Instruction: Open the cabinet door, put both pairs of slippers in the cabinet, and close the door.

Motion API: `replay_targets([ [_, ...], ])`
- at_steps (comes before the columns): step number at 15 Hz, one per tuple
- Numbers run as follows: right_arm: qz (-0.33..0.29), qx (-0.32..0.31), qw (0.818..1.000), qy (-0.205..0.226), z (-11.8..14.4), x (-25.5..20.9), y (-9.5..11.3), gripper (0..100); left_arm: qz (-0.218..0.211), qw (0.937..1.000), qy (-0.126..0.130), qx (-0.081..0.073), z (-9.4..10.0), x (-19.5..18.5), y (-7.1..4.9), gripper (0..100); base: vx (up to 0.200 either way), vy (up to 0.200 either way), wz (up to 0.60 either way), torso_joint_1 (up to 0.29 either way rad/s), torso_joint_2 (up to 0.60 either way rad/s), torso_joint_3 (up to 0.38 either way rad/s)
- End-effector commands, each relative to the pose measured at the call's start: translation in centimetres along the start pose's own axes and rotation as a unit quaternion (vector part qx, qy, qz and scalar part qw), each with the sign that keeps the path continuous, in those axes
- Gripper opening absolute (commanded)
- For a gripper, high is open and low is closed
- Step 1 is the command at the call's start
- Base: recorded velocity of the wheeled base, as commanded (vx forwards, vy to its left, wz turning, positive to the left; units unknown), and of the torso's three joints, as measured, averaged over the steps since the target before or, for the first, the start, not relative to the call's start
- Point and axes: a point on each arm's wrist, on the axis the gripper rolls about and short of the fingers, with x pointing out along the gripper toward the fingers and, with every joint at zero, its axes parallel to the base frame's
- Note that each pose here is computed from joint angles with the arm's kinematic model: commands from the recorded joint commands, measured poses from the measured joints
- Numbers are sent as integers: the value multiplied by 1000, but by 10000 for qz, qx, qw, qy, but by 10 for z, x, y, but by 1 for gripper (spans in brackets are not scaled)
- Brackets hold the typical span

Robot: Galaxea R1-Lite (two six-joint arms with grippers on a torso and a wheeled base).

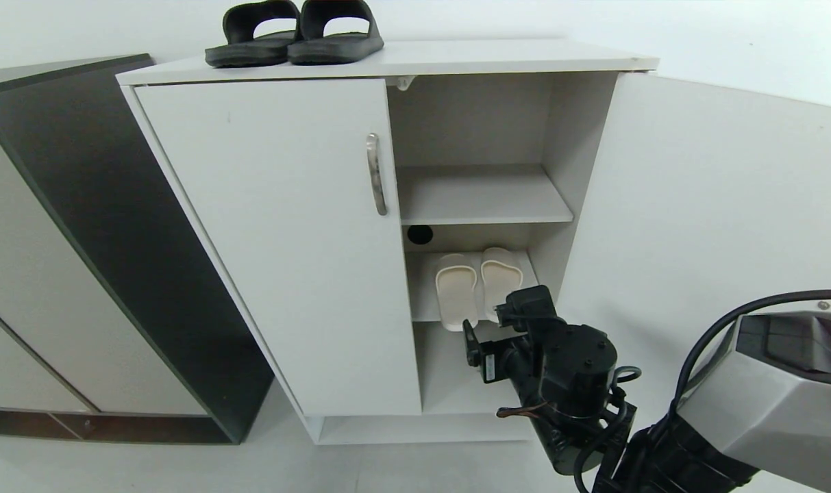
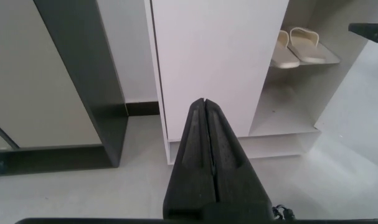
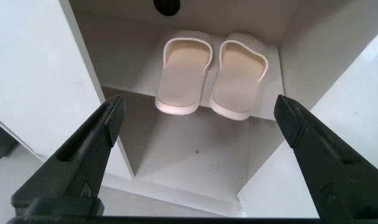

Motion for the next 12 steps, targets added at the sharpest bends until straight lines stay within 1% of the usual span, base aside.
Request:
replay_targets([
  [1,2,-12,10000,4,0,0,0,100,2,10000,4,-1,0,0,0,0,0,0,0,0,0,0],
  [2,26,-34,10000,34,-1,-2,-1,100,2,10000,4,-1,0,0,0,0,0,200,0,7,7,12],
  [3,204,-65,9997,70,-2,-6,-2,100,2,10000,4,-1,0,0,0,0,0,200,0,-2,2,-2],
  [4,533,-58,9985,50,0,-14,-4,100,2,10000,4,-1,0,0,0,0,0,200,0,-2,2,12],
  [5,987,-96,9950,97,1,-27,-5,100,2,10000,4,-1,0,0,0,0,0,200,0,2,-2,2],
  [8,1153,-77,9933,56,7,-36,-4,100,2,10000,4,-1,0,0,0,0,0,200,0,7,1,4],
  [12,1391,-122,9901,102,8,-48,-2,100,2,10000,4,-1,0,0,0,0,0,200,0,1,1,2],
])
